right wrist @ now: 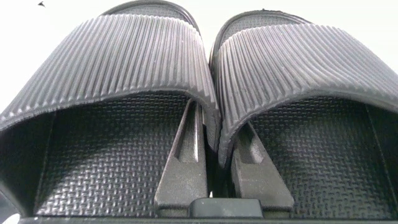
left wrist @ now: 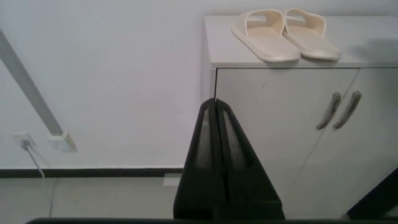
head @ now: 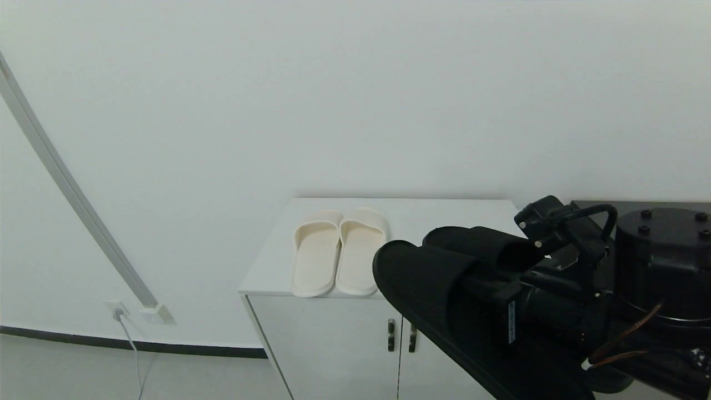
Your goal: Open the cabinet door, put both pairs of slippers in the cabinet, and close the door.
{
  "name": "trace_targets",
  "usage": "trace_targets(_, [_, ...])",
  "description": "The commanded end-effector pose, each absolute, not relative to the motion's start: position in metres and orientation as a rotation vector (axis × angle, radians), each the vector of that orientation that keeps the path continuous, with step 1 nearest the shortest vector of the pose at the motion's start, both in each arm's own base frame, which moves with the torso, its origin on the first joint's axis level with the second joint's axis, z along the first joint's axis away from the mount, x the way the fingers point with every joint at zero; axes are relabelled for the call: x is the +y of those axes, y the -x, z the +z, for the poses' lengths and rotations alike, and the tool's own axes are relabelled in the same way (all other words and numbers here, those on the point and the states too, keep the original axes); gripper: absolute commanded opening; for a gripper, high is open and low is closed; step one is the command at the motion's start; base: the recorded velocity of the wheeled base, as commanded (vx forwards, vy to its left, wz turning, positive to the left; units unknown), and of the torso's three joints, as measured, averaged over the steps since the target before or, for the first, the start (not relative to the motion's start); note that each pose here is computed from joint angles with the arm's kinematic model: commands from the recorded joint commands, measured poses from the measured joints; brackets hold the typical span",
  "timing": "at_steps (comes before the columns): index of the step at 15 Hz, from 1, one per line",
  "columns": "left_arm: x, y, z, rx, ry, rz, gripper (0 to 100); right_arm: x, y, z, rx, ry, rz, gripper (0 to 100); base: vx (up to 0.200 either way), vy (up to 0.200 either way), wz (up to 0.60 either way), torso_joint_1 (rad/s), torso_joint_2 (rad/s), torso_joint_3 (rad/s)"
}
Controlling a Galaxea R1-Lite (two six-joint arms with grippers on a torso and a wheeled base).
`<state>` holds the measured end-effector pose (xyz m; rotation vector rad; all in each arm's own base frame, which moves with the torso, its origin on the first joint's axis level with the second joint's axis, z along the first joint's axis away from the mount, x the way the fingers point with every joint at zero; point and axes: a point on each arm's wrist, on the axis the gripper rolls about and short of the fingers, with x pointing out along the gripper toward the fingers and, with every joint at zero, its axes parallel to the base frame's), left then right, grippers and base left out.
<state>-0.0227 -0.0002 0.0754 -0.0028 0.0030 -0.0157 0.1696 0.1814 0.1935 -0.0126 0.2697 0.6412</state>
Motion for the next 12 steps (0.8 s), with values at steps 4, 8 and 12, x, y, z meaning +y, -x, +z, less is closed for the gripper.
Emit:
trace_targets(4, [0.000, 0.023, 0.075, 0.003, 0.003, -0.015, 0, 0.180, -0.168, 0.188, 0.290, 0.029, 0.654, 0, -0.150, 0.000, 0.00, -0.001, 0.00, 0.002])
trace_targets(8, [0.000, 0.023, 0.075, 0.003, 0.006, -0.012, 0, 0.181, -0.169, 0.181, 0.312, 0.044, 0.651, 0, 0.000, 0.000, 0.00, 0.000, 0.00, 0.000])
trace_targets(12, [0.000, 0.023, 0.075, 0.003, 0.005, -0.014, 0, 0.180, -0.168, 0.182, 0.305, 0.056, 0.654, 0, 0.000, 0.000, 0.00, 0.000, 0.00, 0.000])
